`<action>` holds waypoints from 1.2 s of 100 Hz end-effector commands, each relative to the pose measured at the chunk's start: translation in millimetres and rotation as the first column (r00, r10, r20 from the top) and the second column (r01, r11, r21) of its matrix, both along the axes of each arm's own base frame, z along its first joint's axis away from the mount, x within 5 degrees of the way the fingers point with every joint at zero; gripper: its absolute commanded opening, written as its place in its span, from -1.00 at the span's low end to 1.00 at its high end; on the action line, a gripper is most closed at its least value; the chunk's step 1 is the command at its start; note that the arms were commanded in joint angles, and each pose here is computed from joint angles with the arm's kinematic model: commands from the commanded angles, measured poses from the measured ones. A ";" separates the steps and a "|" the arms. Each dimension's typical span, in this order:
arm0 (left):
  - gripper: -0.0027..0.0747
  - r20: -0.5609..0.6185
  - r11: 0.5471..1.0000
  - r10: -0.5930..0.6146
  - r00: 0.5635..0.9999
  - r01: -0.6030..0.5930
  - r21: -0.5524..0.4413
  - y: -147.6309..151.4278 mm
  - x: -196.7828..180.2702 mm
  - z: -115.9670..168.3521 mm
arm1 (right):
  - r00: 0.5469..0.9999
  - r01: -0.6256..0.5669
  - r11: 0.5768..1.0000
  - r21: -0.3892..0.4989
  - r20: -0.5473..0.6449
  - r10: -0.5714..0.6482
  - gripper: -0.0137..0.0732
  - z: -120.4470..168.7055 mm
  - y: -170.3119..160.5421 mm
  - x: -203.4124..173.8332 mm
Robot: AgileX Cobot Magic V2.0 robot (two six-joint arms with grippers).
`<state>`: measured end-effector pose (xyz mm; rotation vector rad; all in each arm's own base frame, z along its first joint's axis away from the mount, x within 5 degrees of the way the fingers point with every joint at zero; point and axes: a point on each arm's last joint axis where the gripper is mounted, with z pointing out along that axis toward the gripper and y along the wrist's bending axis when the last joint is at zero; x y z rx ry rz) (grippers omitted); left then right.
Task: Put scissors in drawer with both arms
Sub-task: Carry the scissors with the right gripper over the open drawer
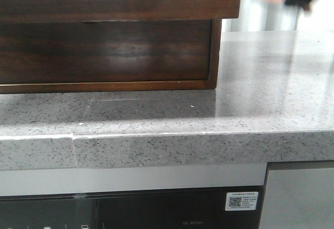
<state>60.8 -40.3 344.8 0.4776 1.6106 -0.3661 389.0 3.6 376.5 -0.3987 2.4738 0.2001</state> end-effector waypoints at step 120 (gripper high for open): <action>-0.82 0.056 0.998 0.031 0.998 -0.027 -0.062 1.9 1.9 14.0 | 0.420 -0.834 0.499 -0.234 0.317 0.850 -0.97 71.5 229.8 -81.9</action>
